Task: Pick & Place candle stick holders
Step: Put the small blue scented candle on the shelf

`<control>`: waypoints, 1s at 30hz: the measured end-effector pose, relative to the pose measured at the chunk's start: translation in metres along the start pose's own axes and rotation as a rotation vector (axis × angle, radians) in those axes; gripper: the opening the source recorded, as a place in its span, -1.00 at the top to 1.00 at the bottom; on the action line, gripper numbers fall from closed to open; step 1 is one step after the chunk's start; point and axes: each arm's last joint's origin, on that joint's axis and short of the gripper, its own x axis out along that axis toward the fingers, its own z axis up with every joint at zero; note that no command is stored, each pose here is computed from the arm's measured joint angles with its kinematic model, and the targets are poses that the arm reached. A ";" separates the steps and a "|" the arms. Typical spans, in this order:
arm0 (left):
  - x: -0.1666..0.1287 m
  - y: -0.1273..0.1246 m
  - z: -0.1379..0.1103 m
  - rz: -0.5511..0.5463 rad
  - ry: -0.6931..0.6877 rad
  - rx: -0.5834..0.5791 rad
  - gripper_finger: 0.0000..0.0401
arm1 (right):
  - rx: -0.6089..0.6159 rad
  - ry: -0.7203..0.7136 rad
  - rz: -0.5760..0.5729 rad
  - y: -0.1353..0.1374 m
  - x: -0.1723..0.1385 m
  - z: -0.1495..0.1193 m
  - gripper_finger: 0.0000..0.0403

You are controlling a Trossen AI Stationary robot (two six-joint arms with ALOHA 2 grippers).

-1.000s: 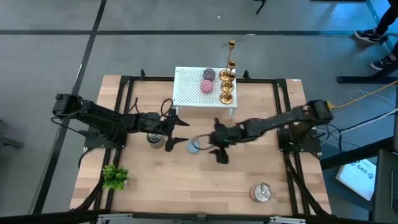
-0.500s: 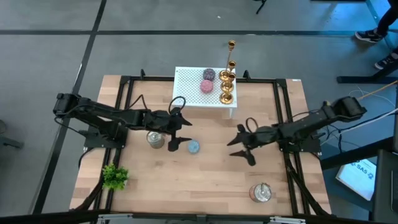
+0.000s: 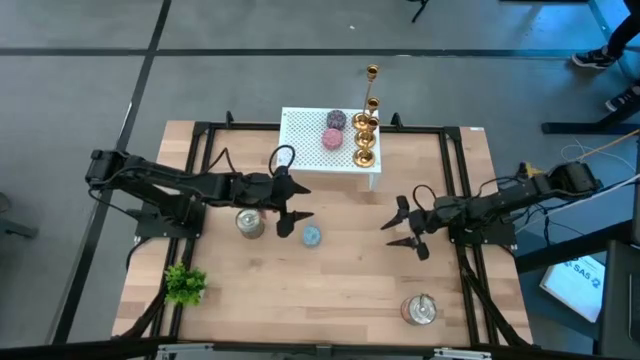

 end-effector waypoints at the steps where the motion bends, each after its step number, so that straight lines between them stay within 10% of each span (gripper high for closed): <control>1: 0.000 0.001 0.000 0.003 0.000 -0.013 -0.61 | -0.018 -0.003 0.005 -0.001 -0.001 0.001 -0.15; 20: 0.001 0.011 -0.004 0.014 0.095 -0.069 -0.61 | -0.066 0.118 -0.229 -0.026 -0.036 -0.007 -0.15; 30: 0.017 -0.007 0.010 0.021 0.388 0.116 -0.61 | -0.146 0.086 -0.415 -0.031 -0.048 -0.002 -0.15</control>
